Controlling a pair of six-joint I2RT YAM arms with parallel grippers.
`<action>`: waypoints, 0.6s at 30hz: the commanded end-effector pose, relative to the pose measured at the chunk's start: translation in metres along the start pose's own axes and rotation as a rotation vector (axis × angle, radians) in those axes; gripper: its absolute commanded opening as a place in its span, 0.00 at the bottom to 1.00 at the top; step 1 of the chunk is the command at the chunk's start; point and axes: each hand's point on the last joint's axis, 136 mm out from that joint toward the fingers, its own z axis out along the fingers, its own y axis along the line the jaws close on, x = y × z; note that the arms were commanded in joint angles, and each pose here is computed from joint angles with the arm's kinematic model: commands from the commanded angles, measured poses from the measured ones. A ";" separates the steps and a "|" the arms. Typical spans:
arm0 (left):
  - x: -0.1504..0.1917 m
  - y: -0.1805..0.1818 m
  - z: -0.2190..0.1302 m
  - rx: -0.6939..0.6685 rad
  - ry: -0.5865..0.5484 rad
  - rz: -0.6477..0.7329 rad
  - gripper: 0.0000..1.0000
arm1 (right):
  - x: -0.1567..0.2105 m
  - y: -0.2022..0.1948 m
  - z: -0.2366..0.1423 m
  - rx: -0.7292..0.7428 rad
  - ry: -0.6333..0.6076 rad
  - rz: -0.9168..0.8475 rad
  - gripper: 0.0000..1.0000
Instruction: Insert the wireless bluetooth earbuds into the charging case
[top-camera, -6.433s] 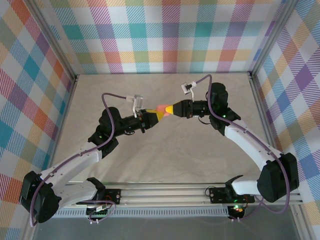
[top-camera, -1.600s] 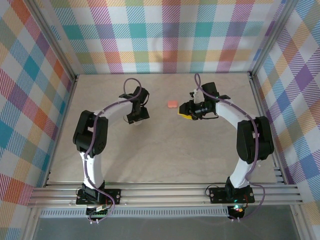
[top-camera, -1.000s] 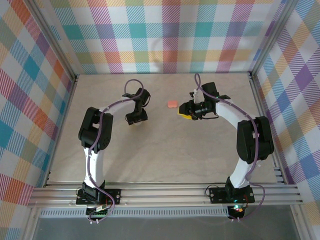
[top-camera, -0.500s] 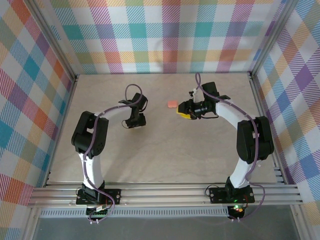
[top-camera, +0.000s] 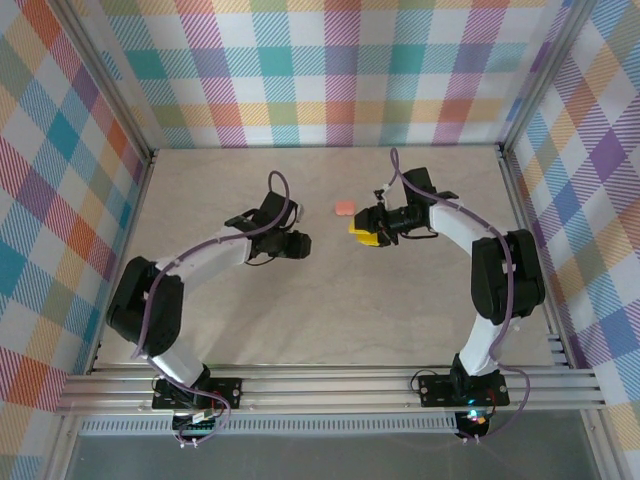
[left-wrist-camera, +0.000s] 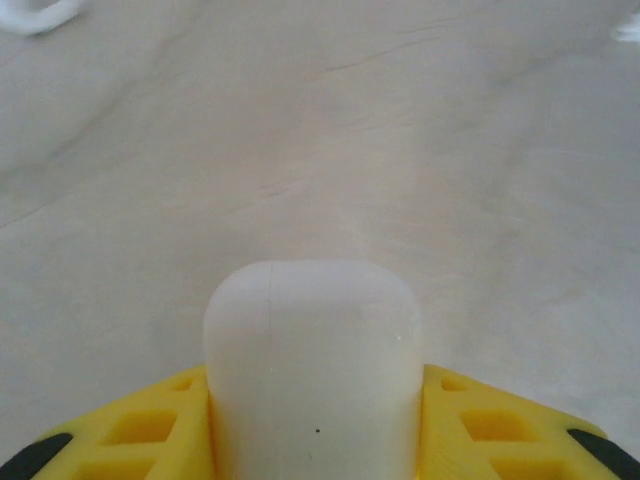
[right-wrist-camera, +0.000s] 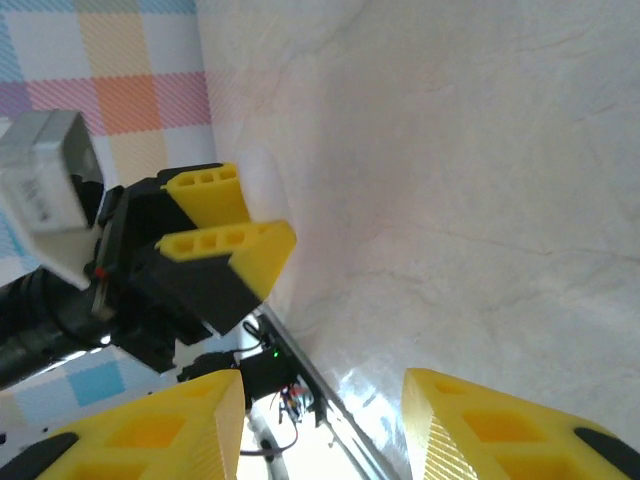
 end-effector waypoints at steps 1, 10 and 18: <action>-0.010 -0.042 -0.025 0.170 -0.084 0.152 0.22 | 0.018 0.039 -0.013 -0.072 0.060 -0.055 0.47; -0.014 -0.094 -0.080 0.409 -0.267 0.361 0.23 | 0.040 0.079 -0.030 -0.111 0.041 -0.109 0.46; -0.004 -0.099 -0.113 0.413 -0.338 0.508 0.22 | 0.057 0.102 -0.030 -0.008 0.015 -0.203 0.46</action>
